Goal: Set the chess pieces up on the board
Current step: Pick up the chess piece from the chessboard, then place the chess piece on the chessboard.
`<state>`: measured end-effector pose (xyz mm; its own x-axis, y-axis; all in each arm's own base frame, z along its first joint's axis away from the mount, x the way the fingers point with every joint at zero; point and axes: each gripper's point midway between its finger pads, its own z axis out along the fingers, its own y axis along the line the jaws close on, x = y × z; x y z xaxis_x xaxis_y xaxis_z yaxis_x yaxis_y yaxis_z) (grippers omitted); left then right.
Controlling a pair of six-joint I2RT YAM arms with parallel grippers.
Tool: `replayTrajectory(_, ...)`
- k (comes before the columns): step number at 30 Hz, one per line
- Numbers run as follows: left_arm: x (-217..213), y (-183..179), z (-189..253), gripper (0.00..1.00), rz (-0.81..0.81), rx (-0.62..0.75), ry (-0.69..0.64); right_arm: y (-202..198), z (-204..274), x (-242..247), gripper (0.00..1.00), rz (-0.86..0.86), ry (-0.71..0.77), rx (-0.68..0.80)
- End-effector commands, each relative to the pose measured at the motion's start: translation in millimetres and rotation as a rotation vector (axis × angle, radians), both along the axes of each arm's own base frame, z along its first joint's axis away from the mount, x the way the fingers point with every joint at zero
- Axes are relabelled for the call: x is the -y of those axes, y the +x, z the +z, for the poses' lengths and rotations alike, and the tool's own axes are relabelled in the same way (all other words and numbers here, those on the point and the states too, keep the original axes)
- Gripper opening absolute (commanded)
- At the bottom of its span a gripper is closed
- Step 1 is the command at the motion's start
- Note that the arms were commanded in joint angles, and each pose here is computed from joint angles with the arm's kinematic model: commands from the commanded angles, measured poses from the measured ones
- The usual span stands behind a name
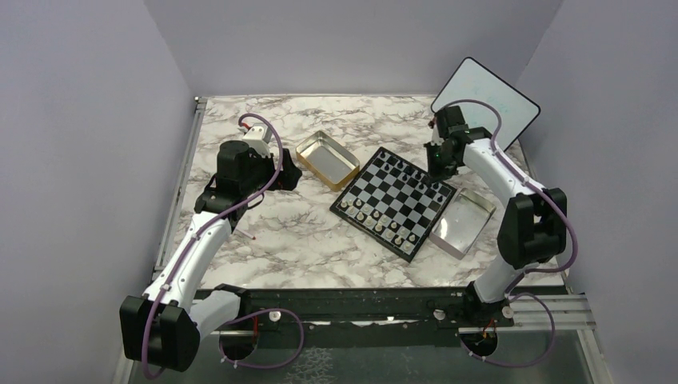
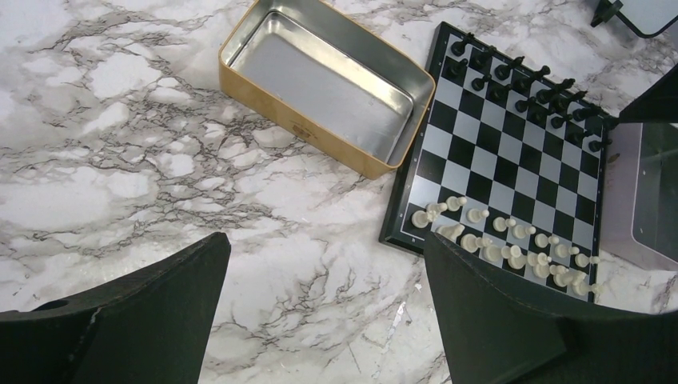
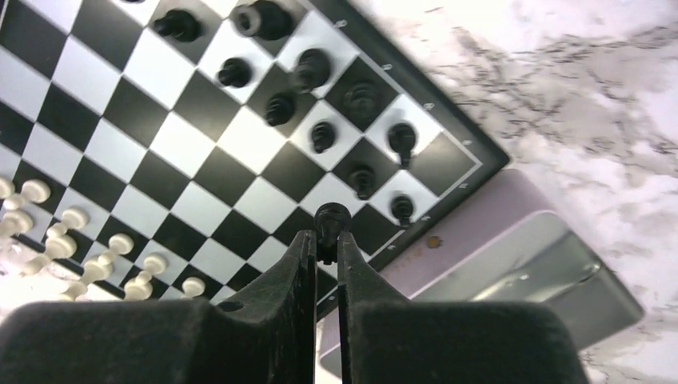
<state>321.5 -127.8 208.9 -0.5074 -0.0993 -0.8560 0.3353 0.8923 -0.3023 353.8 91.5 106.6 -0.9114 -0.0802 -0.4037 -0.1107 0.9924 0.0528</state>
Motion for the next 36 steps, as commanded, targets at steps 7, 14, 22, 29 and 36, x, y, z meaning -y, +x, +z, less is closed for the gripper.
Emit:
replayTrajectory(7,-1.0,-2.4,3.5,0.92,0.002,0.018,0.010,15.5,12.6,51.2,0.13,-0.125,0.042,-0.003)
replayTrajectory(14,-1.2,-2.4,3.6,0.92,0.003,0.020,0.012,20.5,-8.6,58.9,0.13,-0.155,0.054,-0.071)
replayTrajectory(22,-0.1,-2.8,4.1,0.92,-0.002,0.020,0.010,16.8,-25.6,72.2,0.13,-0.189,0.006,-0.131)
replayTrajectory(29,0.2,-3.1,3.9,0.92,-0.002,0.019,0.011,16.9,-33.9,71.6,0.14,-0.192,0.022,-0.152)
replayTrajectory(36,0.0,-3.4,4.0,0.92,-0.002,0.020,0.014,18.2,-40.5,73.8,0.15,-0.202,0.024,-0.170)
